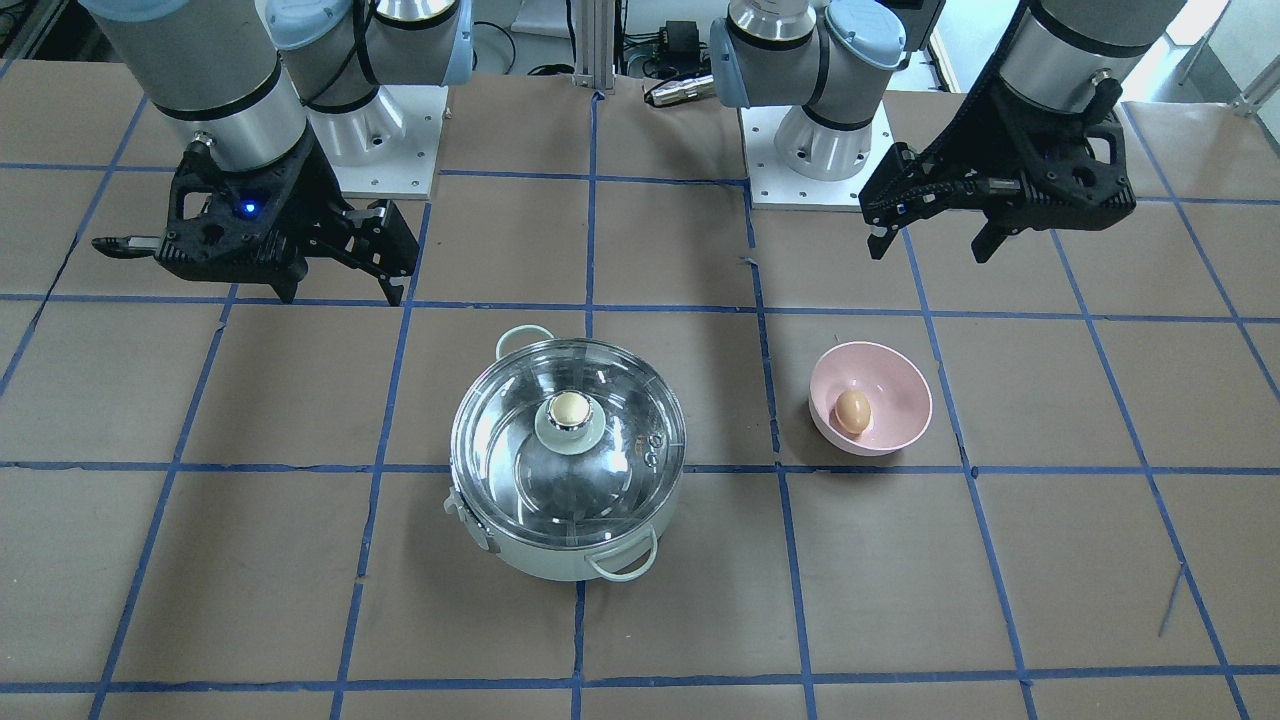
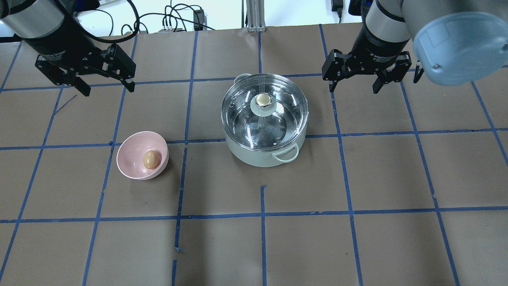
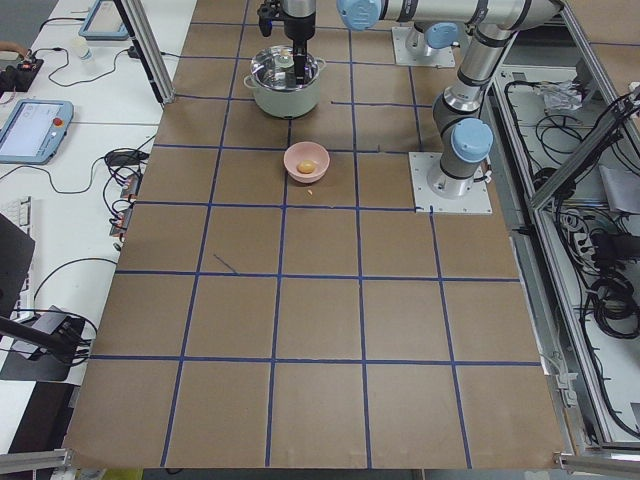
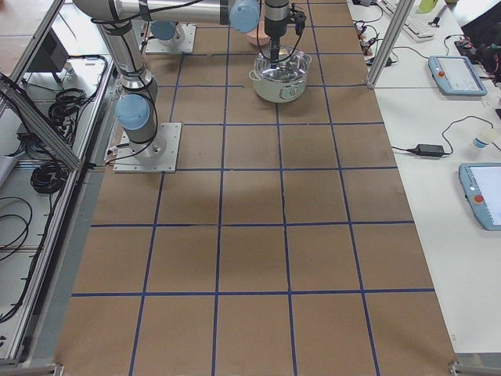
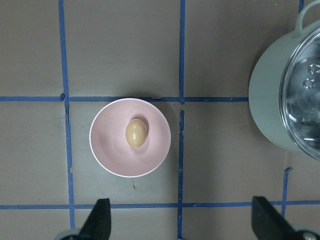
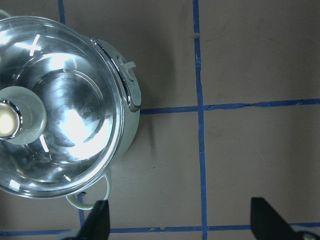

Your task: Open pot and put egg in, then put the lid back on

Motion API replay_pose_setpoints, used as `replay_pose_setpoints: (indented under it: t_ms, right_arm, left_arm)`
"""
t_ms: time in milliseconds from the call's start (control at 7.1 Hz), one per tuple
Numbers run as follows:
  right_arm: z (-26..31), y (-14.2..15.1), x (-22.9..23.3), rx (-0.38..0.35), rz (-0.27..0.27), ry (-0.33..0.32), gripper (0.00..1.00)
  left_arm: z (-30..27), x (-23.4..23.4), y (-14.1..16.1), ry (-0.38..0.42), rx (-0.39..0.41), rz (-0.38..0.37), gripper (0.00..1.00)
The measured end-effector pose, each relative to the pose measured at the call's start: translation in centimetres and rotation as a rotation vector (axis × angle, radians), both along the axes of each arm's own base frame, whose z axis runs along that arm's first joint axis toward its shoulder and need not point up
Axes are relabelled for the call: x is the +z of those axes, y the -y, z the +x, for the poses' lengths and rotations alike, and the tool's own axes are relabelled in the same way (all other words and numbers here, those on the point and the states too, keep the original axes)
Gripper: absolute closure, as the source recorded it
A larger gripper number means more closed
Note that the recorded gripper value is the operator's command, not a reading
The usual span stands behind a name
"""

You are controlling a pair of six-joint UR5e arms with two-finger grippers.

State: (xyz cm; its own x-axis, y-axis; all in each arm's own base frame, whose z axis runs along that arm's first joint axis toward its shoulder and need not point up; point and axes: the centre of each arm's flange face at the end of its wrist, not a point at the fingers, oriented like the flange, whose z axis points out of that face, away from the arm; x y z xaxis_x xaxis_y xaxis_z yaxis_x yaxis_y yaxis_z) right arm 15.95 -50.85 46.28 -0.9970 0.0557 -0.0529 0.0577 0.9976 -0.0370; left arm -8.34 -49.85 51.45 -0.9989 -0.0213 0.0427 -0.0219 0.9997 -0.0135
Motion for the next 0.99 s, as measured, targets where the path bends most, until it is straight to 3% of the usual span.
replay_pose_setpoints:
  t_ms: [986]
  right_arm:
    - [0.1,-0.1,0.1,-0.003,0.0,0.001,0.0]
  left_arm:
    - [0.3,-1.2,-0.2,0.003,-0.005,0.03,0.0]
